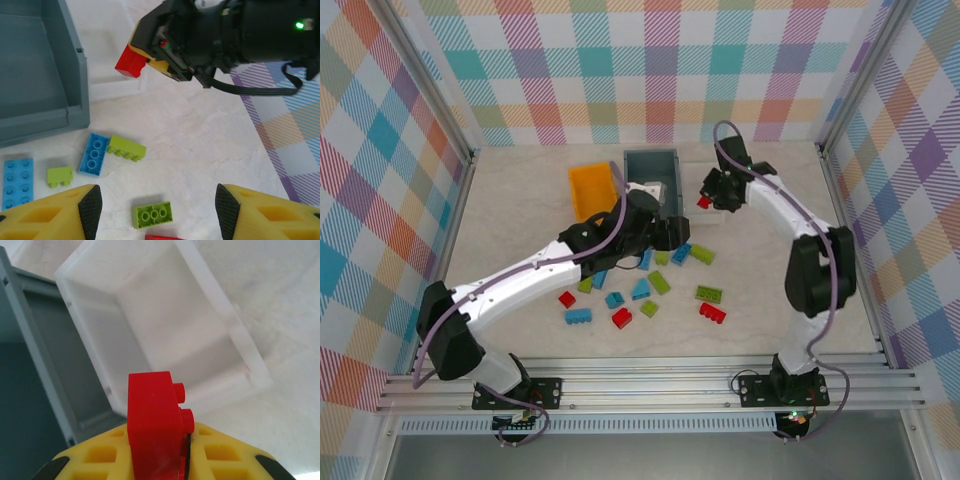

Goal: Sort the legos into containers by color

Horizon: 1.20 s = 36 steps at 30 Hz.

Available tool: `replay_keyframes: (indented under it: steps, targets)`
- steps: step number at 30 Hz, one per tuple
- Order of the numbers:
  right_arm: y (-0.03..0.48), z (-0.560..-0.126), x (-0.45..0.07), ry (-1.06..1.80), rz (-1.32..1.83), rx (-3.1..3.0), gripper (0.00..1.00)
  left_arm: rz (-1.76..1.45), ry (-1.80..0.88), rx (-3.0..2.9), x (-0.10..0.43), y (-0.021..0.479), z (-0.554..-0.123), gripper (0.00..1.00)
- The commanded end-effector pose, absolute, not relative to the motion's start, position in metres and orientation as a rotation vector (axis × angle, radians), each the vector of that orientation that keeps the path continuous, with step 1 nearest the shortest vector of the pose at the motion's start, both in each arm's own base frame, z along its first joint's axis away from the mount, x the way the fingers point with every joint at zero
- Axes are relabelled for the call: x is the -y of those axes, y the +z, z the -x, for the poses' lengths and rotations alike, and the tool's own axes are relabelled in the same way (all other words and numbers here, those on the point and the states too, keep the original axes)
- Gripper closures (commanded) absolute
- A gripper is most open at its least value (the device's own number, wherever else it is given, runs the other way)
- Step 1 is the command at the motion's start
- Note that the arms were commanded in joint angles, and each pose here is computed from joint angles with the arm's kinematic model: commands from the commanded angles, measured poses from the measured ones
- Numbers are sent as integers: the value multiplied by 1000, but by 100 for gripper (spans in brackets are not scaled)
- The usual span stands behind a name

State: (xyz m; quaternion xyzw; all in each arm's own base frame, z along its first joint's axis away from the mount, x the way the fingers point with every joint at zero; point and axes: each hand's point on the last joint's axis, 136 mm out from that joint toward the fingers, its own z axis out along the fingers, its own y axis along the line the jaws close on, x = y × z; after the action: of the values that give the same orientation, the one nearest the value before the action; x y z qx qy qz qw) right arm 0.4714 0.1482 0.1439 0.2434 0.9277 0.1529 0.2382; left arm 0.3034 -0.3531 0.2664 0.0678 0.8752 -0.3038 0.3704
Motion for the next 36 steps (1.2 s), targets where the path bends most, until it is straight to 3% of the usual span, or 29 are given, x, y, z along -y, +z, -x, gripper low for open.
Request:
replay_keyframes:
  steps: [1,9,12,18,22,26,32,36]
  targets:
    - [128,-480,-140,289,-610,-2624,74,-142,-754,-2250,350,275,-315,37]
    - [115,-497,-144,265,-566,-2665,55,-110,-658,-2296,328,265,-314,37]
    - [143,-496,-146,295,-524,-2612,46,-88,-603,-2316,311,263,-309,37]
    - [226,-471,-150,333,-385,-2456,43,1,-420,-2407,260,244,-288,37]
    - [272,-419,-166,391,-166,-2343,38,82,-349,-2462,224,226,-264,38]
    - [279,-340,-205,537,124,-2292,34,118,-280,-2521,189,203,-237,38]
    - [247,-217,-259,672,492,-2324,33,78,-135,-2648,151,167,-204,38]
    - [211,-160,-273,678,615,-2408,33,-21,-98,-2696,147,147,-197,38]
